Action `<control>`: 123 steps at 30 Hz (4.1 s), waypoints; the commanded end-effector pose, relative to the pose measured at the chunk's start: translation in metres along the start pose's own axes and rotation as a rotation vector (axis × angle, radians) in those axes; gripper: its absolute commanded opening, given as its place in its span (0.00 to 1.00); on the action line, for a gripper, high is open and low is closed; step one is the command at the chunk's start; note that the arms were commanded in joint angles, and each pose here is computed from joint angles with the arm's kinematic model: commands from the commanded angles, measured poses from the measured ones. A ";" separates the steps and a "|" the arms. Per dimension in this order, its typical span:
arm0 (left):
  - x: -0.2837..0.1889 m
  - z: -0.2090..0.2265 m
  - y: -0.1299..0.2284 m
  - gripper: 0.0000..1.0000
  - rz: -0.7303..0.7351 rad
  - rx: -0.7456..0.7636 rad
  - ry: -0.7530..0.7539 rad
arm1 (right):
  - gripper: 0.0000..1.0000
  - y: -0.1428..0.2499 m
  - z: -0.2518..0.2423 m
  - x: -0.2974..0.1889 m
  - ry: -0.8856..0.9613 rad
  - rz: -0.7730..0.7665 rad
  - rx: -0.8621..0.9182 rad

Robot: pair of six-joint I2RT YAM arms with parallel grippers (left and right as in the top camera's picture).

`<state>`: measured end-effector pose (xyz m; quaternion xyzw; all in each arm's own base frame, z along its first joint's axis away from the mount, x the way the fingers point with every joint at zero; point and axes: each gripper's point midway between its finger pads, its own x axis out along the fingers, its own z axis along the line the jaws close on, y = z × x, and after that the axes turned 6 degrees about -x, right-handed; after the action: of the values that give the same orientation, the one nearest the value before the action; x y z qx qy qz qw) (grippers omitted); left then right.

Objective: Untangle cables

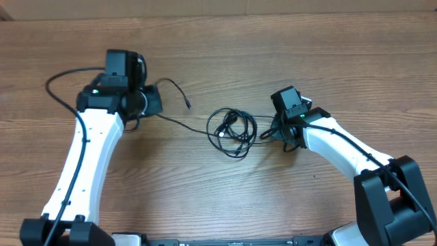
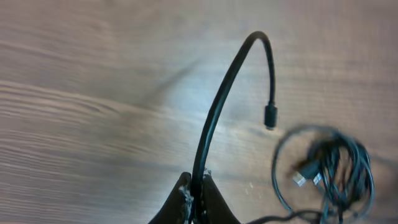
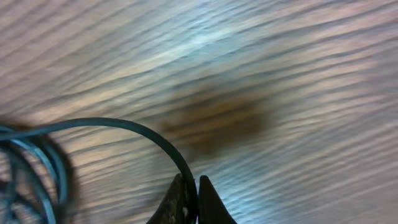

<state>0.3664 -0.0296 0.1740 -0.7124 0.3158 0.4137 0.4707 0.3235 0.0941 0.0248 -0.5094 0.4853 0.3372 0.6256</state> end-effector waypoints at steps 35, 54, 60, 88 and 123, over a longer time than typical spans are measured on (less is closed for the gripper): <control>0.087 -0.188 0.138 0.26 0.383 0.203 0.299 | 0.86 -0.070 -0.010 -0.103 -0.214 -0.192 -0.064; 0.105 -0.171 0.162 0.41 0.216 -0.121 -0.043 | 0.93 -0.058 -0.018 -0.099 -0.189 -0.140 -0.063; 0.112 -0.174 0.161 0.40 0.193 -0.136 -0.018 | 0.93 -0.056 -0.019 -0.099 -0.186 -0.132 -0.063; 0.059 -0.240 0.121 0.04 0.145 0.352 0.276 | 0.99 -0.043 0.025 -0.112 -0.447 -0.087 -0.236; -0.021 -0.188 0.063 0.04 0.029 0.288 0.237 | 0.04 -0.063 0.025 -0.095 -0.452 -0.097 -0.112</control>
<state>0.3335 -0.2762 0.1918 -0.6479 0.5310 0.2398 0.4907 0.3411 0.1458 0.1361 -0.4673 0.2223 0.5138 0.6842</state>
